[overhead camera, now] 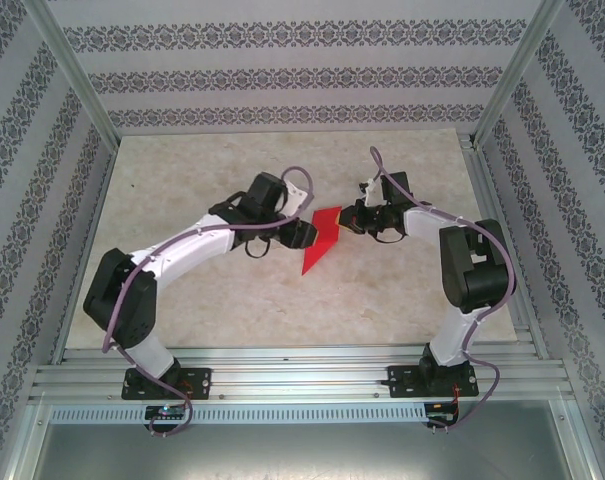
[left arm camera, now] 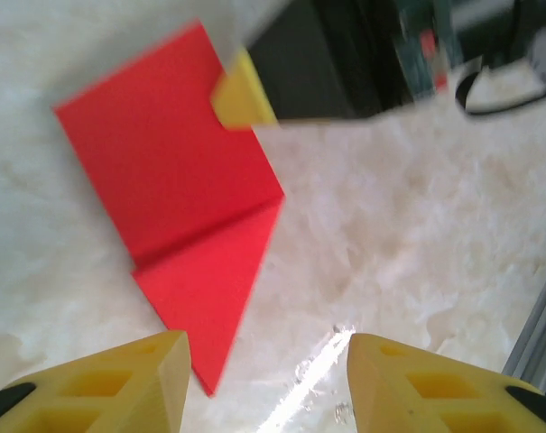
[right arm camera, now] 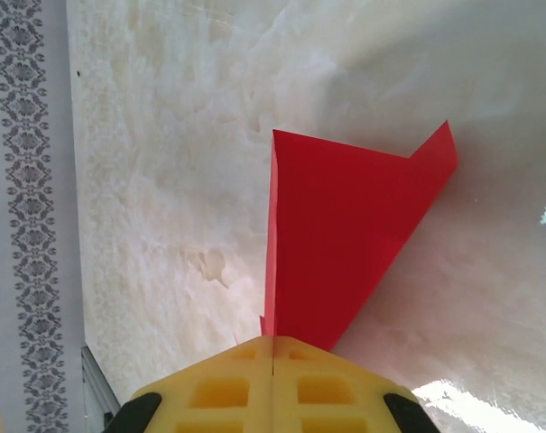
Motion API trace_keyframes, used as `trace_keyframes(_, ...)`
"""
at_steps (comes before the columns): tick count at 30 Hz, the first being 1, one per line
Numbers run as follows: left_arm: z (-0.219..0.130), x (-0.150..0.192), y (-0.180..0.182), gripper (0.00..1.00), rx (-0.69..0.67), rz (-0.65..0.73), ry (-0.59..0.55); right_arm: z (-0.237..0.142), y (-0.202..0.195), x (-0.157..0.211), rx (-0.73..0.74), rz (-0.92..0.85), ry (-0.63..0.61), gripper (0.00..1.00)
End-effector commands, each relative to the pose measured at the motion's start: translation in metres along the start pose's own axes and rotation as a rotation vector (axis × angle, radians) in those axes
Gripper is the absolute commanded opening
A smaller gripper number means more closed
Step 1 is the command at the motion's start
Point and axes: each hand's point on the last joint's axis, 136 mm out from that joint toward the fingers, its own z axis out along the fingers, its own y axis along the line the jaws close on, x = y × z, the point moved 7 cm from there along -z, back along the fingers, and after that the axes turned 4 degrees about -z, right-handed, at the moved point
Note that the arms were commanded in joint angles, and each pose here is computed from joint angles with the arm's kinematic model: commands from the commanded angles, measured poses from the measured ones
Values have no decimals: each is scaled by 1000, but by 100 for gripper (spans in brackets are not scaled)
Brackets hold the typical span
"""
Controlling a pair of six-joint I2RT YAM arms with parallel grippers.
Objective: Fold a paper plane with a square sheet of paper (fold left side to right side)
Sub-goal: Fold the wing for the fifth time at the center of the table.
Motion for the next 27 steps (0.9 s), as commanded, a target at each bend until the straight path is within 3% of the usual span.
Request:
trace_keyframes(1,26,25,2,51,-131,51,109,6,-7,-1,37,91,37,0)
trace_keyframes(6,58,33,-3,53,-208,105,153,14,-12,-5,25,126,60,0)
trace_keyframes(16,88,37,13,54,-396,141,173,17,-17,-3,26,136,67,0)
trace_keyframes(27,106,39,17,44,-449,163,169,18,-18,-2,31,139,68,0)
